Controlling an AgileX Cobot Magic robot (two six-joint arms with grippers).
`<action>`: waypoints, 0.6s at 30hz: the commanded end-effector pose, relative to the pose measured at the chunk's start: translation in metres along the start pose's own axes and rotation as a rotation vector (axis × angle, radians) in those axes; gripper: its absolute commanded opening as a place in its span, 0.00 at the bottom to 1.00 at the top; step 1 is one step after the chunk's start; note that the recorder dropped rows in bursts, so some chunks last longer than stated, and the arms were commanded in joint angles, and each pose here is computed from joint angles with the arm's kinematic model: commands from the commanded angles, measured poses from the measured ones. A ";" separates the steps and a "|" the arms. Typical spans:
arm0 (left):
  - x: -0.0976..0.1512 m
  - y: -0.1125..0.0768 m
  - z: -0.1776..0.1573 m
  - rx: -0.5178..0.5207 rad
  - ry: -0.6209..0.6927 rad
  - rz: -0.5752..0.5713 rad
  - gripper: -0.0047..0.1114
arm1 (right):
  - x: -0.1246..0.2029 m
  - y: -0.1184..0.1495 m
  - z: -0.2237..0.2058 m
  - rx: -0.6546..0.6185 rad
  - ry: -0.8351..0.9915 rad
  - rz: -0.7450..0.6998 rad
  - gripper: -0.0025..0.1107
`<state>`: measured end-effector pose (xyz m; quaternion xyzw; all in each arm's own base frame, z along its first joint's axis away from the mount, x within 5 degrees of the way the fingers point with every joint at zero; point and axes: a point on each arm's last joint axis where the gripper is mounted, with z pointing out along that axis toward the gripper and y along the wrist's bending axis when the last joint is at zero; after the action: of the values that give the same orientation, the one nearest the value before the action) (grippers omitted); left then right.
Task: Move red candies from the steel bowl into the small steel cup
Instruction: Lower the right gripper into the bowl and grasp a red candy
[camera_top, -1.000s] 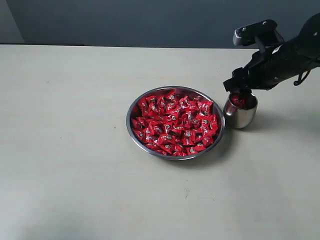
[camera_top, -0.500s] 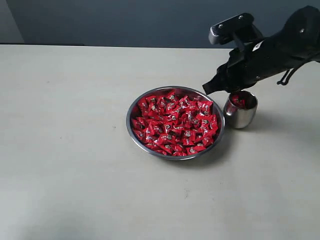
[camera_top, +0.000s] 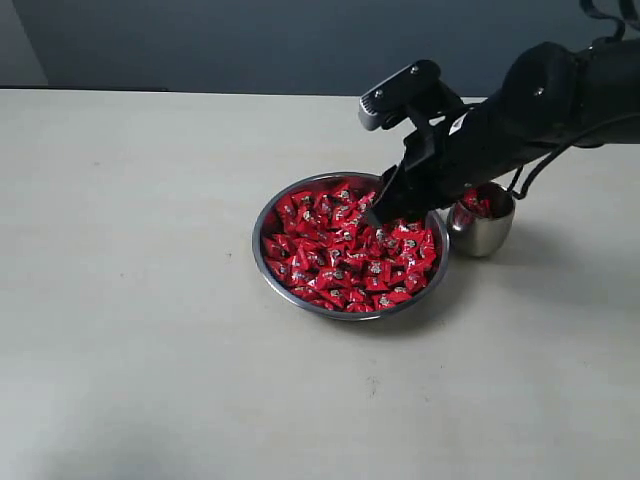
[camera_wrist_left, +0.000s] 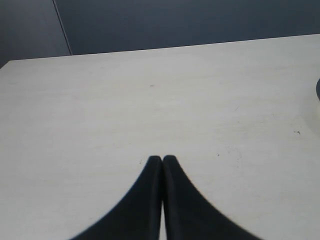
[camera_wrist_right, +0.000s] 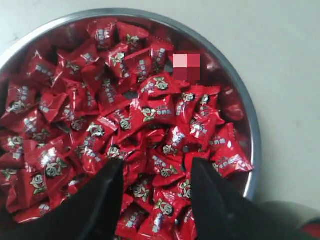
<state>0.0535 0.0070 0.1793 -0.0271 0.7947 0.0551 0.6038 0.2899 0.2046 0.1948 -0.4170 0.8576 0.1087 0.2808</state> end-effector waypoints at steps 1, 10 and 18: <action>-0.003 0.000 -0.001 0.006 -0.019 0.002 0.04 | 0.007 0.001 0.013 -0.016 0.041 0.004 0.41; -0.003 0.000 -0.001 0.006 -0.019 0.002 0.04 | 0.006 0.002 0.035 -0.069 0.083 0.080 0.41; -0.003 0.000 -0.001 0.006 -0.019 0.002 0.04 | 0.011 -0.001 0.060 -0.070 0.120 0.087 0.41</action>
<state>0.0535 0.0070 0.1793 -0.0271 0.7947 0.0551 0.6038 0.3047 0.2186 0.1427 -0.3947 0.8865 0.1261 0.2058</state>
